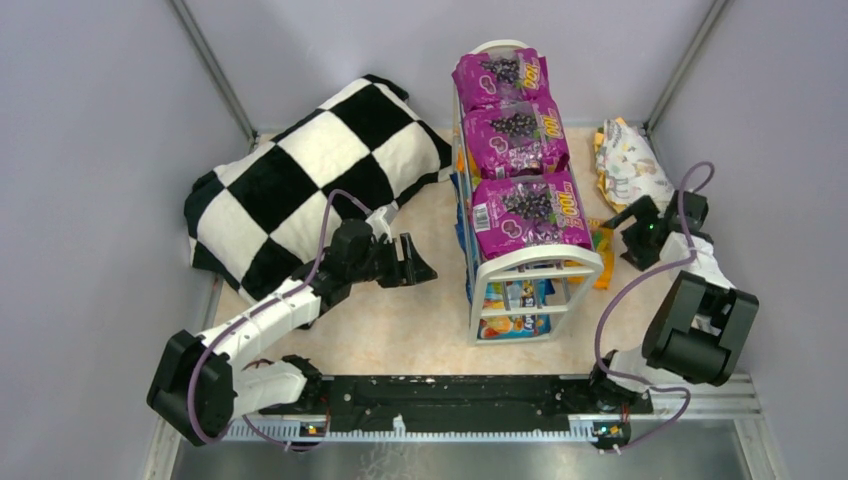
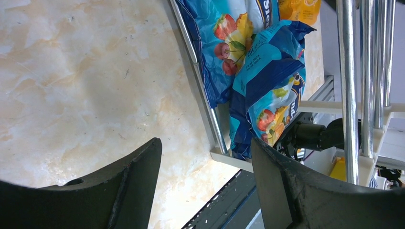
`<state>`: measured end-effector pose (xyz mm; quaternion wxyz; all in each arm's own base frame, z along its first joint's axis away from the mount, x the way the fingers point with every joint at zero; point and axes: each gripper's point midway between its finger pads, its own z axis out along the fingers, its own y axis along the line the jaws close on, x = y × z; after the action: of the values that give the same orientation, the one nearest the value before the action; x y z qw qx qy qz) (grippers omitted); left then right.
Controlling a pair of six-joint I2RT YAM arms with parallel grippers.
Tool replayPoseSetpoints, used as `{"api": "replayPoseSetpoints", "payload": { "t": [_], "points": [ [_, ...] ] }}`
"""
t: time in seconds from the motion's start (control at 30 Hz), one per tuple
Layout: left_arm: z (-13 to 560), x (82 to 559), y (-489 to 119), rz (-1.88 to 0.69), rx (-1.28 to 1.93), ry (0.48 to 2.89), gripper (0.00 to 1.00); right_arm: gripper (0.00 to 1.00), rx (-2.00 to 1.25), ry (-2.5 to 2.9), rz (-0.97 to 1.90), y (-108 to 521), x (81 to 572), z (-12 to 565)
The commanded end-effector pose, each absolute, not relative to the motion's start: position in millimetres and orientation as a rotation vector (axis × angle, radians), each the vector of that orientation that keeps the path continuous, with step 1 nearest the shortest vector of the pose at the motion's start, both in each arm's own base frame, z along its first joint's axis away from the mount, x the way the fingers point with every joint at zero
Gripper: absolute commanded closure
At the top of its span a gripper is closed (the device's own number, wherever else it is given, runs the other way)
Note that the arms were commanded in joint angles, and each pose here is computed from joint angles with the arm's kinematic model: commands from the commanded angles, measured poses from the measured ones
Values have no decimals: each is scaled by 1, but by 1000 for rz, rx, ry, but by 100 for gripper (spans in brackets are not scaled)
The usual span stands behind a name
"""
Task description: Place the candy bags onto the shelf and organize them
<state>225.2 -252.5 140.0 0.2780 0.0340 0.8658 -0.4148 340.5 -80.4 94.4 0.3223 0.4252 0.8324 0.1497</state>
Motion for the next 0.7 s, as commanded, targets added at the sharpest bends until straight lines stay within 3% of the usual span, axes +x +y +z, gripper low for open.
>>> {"api": "replayPoseSetpoints", "payload": {
  "t": [0.0,0.17,0.27,0.37,0.43,0.57,0.67],
  "points": [
    [156,230,-254,-1122,119,2268,25,13,989,2258,636,-40,333,80],
    [153,227,-253,-1131,106,2273,25,19,875,2236,777,-8,310,93],
    [151,229,-256,-1140,109,2278,25,30,832,2174,910,17,296,105],
    [152,230,-259,-1156,117,2281,25,31,801,2172,975,31,281,110],
    [154,230,-261,-1172,120,2273,25,29,784,2190,943,30,277,110],
    [155,227,-262,-1197,116,2269,25,13,874,2225,647,-11,283,110],
    [155,224,-261,-1197,121,2273,25,8,975,2187,538,-36,294,110]
  ]
}}
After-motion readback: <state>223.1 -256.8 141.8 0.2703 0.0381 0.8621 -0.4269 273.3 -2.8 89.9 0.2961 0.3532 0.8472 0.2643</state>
